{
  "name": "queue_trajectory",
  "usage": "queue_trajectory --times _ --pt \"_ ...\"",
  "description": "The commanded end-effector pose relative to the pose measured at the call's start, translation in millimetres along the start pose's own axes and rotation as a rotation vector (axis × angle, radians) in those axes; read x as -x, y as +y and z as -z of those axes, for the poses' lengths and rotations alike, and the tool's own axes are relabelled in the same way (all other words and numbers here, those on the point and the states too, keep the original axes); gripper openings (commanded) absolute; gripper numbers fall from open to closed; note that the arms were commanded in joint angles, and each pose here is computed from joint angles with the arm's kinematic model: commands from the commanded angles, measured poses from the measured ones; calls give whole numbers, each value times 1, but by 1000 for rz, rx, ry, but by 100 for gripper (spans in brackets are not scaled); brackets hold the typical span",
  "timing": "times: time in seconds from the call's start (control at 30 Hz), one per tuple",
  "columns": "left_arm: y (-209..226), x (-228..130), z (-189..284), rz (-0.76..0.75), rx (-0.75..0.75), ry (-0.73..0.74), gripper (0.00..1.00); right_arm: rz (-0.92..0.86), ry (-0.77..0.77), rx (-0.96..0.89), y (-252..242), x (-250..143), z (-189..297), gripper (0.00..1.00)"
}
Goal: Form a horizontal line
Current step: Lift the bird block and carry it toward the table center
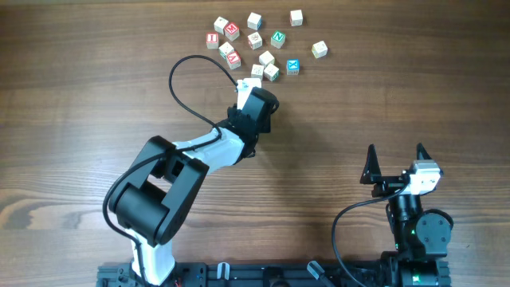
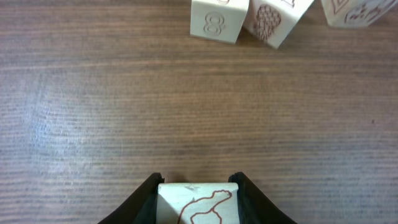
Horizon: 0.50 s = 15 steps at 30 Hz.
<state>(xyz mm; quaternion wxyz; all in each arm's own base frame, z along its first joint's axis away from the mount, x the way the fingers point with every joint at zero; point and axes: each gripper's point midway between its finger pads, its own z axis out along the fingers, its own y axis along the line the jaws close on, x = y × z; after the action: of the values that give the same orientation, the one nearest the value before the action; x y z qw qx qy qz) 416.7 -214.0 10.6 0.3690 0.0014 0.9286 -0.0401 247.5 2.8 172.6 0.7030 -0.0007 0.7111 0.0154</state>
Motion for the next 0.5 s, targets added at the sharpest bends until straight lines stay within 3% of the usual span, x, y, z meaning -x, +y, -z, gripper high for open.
queue_trajectory --times 0.0,0.47 --pt "11 -21 -16 -29 47 31 34 14 -12 15 3 2 1 100" --pt "16 -33 -24 -29 72 53 36 15 -12 15 3 3 1 100"
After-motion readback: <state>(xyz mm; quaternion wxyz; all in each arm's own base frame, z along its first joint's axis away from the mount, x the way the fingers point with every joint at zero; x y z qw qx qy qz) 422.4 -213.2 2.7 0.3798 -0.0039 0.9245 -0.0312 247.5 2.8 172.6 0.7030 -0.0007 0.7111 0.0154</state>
